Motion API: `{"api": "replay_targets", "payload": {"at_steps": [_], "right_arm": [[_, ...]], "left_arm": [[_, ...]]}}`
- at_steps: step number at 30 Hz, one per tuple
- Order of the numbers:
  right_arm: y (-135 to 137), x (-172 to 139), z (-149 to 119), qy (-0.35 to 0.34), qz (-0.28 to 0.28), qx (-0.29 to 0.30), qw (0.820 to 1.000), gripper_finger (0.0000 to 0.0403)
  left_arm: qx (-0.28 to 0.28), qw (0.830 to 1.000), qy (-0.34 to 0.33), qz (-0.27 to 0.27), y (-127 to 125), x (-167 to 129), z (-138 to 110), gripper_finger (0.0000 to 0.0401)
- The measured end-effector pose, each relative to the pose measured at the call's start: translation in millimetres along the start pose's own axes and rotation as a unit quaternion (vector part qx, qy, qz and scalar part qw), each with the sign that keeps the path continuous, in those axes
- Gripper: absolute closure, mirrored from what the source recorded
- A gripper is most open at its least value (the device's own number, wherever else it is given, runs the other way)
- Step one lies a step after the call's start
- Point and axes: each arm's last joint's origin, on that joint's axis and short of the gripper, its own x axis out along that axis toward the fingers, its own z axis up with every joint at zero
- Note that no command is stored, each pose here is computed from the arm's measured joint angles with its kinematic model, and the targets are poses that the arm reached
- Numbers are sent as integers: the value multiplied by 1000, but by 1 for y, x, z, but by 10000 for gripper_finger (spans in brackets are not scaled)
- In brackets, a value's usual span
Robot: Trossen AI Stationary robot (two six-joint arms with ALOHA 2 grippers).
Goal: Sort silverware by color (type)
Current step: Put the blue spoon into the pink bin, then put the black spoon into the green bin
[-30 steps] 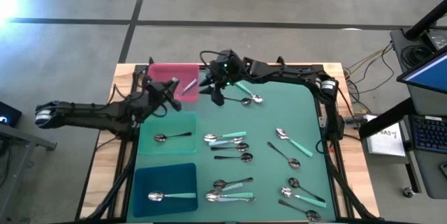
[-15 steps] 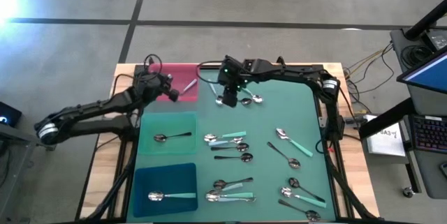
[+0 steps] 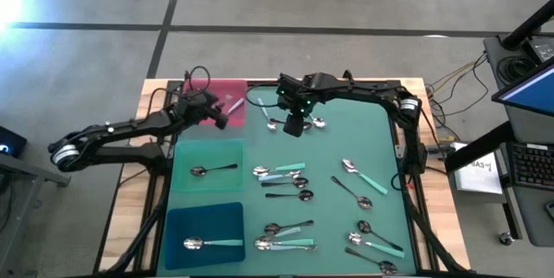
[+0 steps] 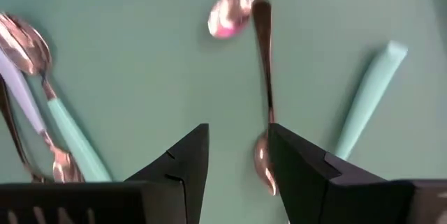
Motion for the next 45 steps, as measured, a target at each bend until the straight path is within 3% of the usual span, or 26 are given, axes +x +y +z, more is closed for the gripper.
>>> {"api": "replay_targets", "payload": {"at_steps": [7,16,22,29,41,45], "right_arm": [[0,3,-6,23,1,0,1000,266],[-4,48,-12,-20,-1,-39,999,266],[-15,71,-7,-49,-8,-66,997,266],[-36,85,-7,-50,-17,-41,998,266],[-42,111,-19,-12,-10,-17,1000,267],[-43,120,-22,2,-10,-17,1000,293]], "left_arm": [[-9,990,-37,-136,-9,-5,36,264],[-1,971,-56,-231,-14,-14,54,263],[-3,970,-58,-235,-14,-16,56,263],[-12,970,-59,-235,-14,-16,58,263],[-12,970,-59,-236,-14,-16,58,262],[-14,970,-58,-236,-14,-16,58,262]]}}
